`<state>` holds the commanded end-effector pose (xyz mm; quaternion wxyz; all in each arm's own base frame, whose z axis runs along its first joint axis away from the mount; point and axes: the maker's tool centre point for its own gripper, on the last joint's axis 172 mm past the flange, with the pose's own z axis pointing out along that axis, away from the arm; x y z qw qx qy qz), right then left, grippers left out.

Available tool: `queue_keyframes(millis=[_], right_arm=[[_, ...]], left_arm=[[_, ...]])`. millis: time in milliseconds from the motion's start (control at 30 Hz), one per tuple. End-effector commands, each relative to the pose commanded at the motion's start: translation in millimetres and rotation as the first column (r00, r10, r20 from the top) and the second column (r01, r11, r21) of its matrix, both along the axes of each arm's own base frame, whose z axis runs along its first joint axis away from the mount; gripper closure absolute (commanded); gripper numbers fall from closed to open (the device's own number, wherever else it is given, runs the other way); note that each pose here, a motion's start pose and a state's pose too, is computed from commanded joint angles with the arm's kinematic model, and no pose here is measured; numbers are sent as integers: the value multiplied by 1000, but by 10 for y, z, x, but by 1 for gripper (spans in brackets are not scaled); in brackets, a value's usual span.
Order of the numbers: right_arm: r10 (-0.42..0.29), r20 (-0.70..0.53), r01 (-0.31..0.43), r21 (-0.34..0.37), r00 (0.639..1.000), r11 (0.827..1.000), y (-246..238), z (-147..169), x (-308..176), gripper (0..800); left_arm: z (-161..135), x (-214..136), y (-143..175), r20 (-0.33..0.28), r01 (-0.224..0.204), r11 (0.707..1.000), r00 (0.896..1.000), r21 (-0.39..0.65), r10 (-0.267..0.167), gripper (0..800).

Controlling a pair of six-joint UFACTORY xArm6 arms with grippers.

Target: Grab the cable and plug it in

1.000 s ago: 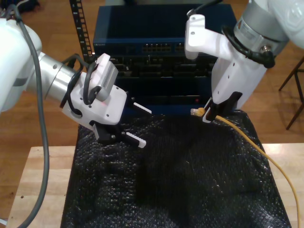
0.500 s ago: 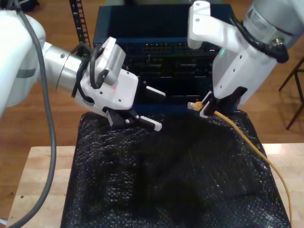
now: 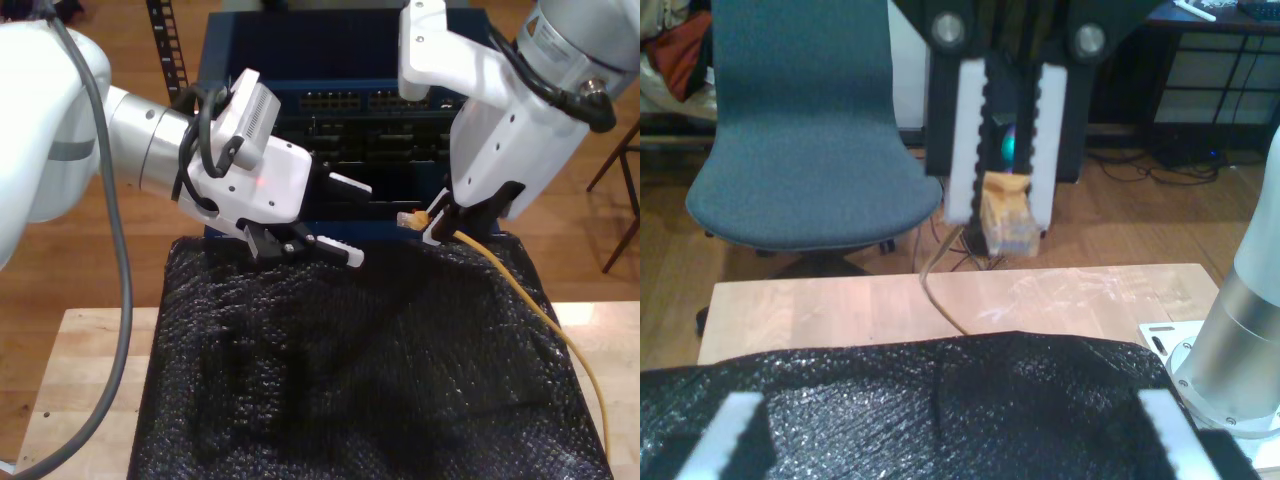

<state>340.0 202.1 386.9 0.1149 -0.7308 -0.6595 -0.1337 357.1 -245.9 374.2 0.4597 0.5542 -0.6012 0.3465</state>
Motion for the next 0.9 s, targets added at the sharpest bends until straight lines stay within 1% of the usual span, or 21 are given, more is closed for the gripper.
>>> queue_keyframes(millis=[133,267,367,567,733,900], right_arm=[[5,-3,-5,-1,1000,1000,25,-20,2,794],[7,-8,-7,-1,1000,1000,42,-43,26,794],[0,-6,0,1,1000,1000,63,-91,99,794],[-3,4,3,8,1000,1000,100,-90,148,794],[-4,-8,4,28,1000,1000,156,-88,143,794],[-1,-20,2,35,1000,999,188,-116,141,794]], left_arm=[[36,-21,-18,-5,3,1000,1000,-14,-3,0],[95,-83,-61,-18,18,999,1000,-50,-19,0],[140,-78,-79,-21,14,997,1000,-73,-15,0],[143,-78,-77,-14,15,997,1000,-78,-17,0],[143,-78,-77,-6,18,997,1000,-79,-19,2],[149,-67,-66,2,18,997,1000,-80,-18,34]])
